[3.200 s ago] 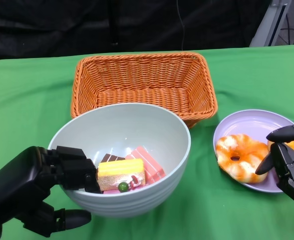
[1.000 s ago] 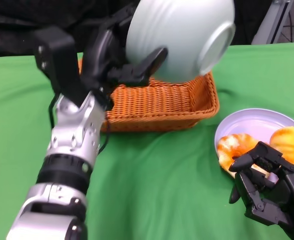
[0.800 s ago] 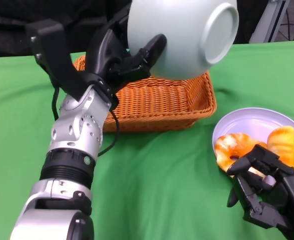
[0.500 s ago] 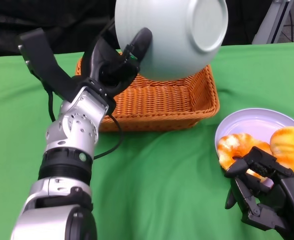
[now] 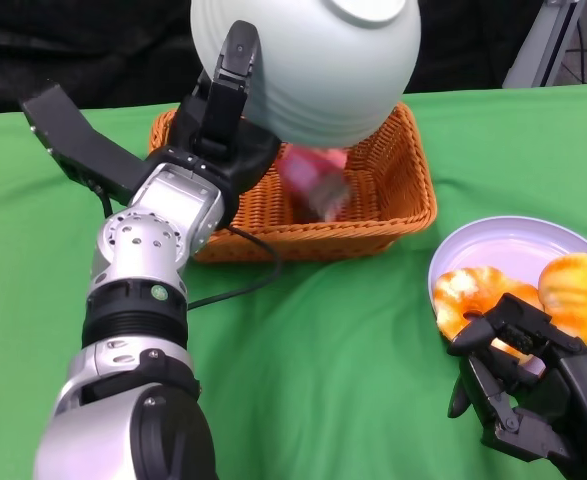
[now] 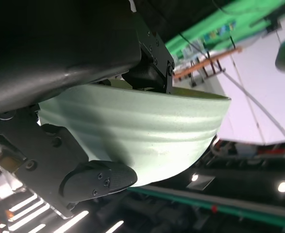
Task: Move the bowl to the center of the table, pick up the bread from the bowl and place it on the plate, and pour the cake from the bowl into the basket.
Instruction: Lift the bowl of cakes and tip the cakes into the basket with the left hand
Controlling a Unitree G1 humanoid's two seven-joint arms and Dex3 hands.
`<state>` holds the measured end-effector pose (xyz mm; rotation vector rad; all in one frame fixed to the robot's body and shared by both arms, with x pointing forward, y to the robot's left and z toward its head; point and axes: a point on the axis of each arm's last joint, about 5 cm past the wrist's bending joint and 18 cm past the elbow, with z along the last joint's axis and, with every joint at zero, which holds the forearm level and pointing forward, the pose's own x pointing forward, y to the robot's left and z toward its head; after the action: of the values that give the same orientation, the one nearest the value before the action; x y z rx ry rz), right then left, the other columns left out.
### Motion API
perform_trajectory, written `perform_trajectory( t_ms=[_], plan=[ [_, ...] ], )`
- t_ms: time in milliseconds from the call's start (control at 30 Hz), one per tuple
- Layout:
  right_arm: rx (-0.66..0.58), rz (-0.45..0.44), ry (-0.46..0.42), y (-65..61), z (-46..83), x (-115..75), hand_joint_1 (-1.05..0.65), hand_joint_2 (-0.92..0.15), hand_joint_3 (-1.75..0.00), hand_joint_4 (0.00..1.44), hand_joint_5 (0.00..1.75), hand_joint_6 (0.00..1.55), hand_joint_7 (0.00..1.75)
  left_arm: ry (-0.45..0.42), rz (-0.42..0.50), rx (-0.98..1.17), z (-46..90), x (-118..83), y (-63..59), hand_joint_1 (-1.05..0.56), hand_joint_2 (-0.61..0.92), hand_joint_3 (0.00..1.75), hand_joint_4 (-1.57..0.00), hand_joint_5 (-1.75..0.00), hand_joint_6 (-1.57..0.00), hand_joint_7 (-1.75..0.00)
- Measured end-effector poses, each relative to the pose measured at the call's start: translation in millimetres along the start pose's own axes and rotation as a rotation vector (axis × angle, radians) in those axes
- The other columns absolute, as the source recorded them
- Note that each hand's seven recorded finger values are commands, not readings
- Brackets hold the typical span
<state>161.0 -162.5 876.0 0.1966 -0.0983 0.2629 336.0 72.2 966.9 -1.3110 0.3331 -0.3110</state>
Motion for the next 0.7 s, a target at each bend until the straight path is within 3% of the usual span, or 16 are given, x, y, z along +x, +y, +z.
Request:
perform_trajectory(
  t_ms=[167,467,700],
  plan=[
    [-0.002,-0.006,0.001,0.0,0.0,0.1,-0.17,-0.66,-0.95,0.63,1.75,0.55,1.49,-0.001,0.06,0.0,-0.5,0.1,-1.1,-0.28,0.92,0.57,-0.84,-1.75,-0.63,-1.75],
    [-0.001,-0.004,0.001,0.5,-0.1,0.2,-0.16,-0.65,-0.96,0.63,1.75,0.56,1.49,-0.008,0.072,0.02,2.4,-1.3,-5.1,-0.25,0.91,0.57,-0.88,-1.75,-0.65,-1.75],
    [0.001,-0.003,0.0,2.1,-0.2,1.4,-0.15,-0.65,-0.97,0.63,1.75,0.55,1.49,0.01,0.008,0.18,5.3,-7.8,-3.9,-0.21,0.59,1.12,-0.88,-1.75,-0.64,-1.74]
  ],
)
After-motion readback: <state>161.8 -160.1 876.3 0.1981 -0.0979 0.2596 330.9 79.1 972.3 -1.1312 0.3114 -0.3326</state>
